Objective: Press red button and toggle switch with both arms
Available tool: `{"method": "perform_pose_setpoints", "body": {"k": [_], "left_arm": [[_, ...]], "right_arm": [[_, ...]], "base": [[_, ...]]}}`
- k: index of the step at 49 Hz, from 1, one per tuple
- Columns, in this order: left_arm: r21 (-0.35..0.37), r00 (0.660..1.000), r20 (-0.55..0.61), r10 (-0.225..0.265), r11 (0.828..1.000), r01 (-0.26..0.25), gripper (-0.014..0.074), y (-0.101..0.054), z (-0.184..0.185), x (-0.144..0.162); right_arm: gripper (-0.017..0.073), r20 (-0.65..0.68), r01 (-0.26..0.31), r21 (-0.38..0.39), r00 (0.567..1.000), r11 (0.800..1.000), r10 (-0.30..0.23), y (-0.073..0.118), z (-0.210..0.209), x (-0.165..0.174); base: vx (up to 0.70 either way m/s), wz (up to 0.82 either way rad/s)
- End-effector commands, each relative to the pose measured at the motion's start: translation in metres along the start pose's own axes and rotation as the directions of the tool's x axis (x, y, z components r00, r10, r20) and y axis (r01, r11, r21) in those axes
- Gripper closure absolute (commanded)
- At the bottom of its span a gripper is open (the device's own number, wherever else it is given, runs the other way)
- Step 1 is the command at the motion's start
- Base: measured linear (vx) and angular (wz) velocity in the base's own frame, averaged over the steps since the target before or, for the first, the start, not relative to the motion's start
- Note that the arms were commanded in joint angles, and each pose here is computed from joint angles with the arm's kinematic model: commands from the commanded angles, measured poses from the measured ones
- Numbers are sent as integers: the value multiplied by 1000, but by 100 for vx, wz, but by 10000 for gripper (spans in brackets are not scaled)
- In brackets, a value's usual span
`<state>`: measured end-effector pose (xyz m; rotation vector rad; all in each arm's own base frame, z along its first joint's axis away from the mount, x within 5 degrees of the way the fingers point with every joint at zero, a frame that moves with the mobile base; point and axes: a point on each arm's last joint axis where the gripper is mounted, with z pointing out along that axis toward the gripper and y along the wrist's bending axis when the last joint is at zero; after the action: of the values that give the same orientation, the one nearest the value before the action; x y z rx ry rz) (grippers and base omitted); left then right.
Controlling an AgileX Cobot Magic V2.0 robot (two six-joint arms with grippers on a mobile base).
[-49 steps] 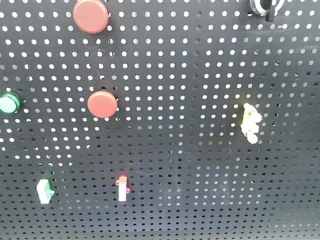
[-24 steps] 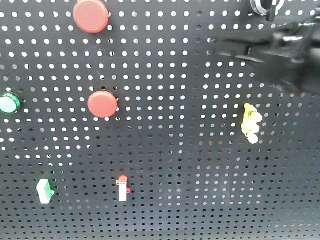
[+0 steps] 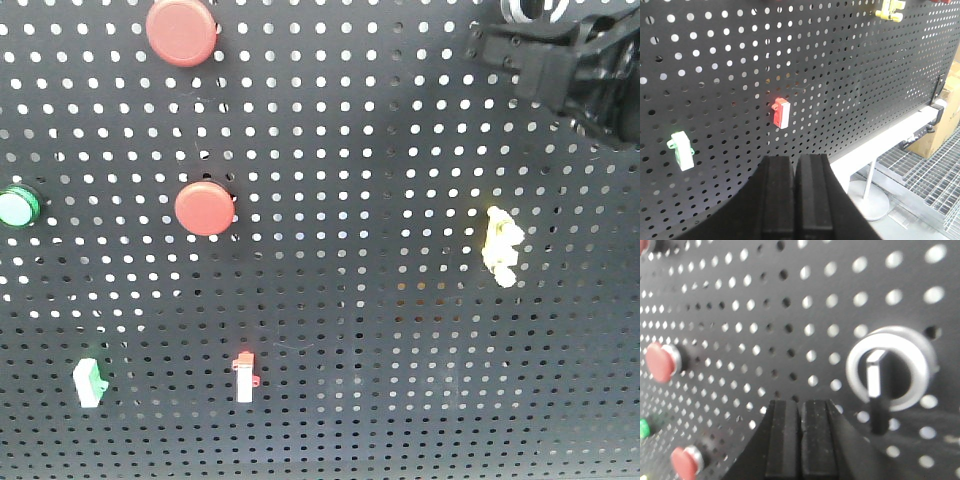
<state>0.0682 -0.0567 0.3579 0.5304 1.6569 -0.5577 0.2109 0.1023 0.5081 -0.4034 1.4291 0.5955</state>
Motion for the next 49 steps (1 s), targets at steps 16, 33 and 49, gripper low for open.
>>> {"method": "perform_pose_setpoints", "body": {"k": [16,33,49], "left_arm": [[-6,998,62,-32,999,32,592,0,-2,-12],[-4,998,59,-32,999,32,592,0,-2,-11],[-9,997,65,-29,1000,30,592,0,-2,-12]], "right_arm": [[562,110,-7,92,994,996,-3,-9,2,-15],[562,100,65,161,992,985,-81,-19,-1,-16],[562,68,101,185,991,978,-115,-25,-21,-23]], "base": [[0,0],[0,0],[0,0]]}}
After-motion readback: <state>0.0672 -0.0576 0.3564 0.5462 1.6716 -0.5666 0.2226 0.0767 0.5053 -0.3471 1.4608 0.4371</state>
